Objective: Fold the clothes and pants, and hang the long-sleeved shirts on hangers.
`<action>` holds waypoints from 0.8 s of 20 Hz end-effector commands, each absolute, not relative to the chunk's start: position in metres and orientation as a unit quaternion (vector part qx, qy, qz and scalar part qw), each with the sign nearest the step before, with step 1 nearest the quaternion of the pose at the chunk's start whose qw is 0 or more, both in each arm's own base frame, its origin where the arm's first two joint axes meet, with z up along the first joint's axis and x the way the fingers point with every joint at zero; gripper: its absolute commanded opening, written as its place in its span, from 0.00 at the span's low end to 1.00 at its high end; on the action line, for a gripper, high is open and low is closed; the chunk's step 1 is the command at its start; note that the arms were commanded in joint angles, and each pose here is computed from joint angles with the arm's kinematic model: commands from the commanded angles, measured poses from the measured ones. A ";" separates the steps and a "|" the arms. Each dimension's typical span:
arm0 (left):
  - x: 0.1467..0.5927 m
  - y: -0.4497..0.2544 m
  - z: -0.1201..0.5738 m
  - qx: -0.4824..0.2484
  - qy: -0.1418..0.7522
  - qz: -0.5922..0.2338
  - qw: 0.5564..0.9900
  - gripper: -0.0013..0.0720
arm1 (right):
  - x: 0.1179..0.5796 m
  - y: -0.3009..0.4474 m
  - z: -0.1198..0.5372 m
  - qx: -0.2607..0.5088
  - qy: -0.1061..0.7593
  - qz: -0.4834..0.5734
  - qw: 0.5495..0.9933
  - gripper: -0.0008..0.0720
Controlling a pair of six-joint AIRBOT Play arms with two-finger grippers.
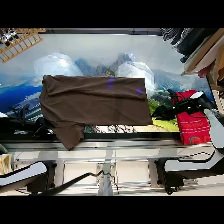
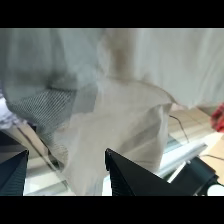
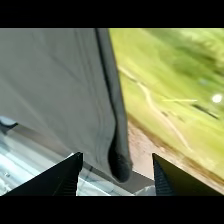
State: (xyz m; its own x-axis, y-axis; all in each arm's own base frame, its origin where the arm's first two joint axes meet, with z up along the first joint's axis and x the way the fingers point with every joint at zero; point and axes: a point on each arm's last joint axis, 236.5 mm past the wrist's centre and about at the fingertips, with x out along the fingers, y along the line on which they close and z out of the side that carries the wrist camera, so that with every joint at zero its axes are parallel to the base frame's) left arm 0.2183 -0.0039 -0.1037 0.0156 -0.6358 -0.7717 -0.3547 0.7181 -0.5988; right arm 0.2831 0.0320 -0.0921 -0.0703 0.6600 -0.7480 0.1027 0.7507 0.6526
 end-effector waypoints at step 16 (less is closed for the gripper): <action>0.238 0.008 -0.077 -0.357 0.662 -0.122 0.648 0.35 | 0.288 0.079 -0.041 0.226 0.645 0.301 0.665 0.04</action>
